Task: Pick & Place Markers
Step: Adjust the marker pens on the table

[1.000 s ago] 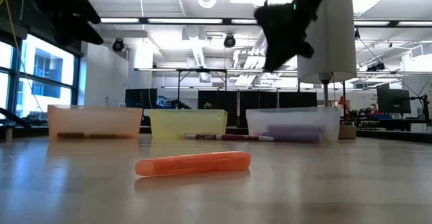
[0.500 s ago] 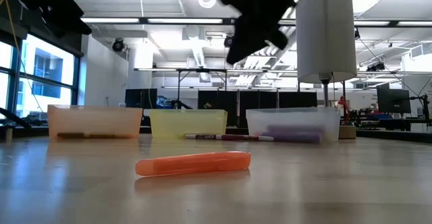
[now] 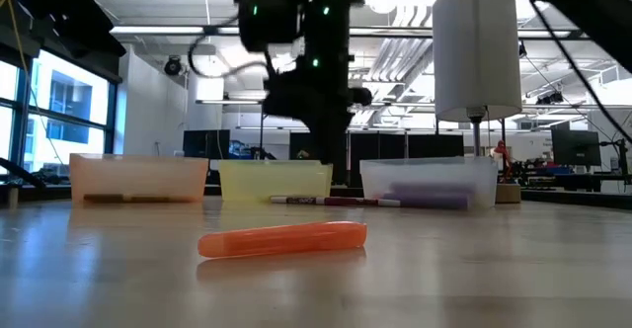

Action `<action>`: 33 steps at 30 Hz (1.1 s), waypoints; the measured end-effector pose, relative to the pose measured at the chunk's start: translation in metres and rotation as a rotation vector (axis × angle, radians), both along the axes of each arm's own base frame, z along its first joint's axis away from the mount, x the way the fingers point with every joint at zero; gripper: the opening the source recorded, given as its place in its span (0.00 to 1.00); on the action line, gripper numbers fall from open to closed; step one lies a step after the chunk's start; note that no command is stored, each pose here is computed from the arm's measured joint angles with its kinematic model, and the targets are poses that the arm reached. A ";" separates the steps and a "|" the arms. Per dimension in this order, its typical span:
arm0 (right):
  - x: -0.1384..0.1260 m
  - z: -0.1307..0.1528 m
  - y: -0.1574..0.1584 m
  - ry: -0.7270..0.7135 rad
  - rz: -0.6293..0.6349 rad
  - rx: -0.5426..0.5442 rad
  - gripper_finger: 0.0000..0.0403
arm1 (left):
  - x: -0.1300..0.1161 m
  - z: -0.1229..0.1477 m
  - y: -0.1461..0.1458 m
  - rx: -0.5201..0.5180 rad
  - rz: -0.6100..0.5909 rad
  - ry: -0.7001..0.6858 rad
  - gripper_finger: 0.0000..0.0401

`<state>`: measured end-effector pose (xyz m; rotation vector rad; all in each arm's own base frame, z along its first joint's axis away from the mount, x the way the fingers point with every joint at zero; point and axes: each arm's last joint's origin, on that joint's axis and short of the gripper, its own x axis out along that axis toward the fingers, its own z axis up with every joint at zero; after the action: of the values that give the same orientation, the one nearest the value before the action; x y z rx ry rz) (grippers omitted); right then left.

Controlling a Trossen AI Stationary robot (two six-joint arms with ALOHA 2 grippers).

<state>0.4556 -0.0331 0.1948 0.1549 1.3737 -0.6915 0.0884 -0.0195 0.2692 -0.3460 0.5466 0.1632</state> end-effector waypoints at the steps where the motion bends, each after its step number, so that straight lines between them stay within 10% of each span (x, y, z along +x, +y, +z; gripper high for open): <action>1: 0.001 -0.004 -0.006 0.029 -0.013 0.009 0.00 | 0.000 0.000 0.000 -0.002 0.000 0.000 0.52; 33: -0.008 -0.059 -0.036 0.182 0.114 0.090 0.00 | 0.000 0.000 0.001 -0.052 0.059 -0.010 0.52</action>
<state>0.4477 -0.0694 0.1357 0.0858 1.5765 -0.5584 0.0884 -0.0189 0.2695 -0.4142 0.5312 0.2046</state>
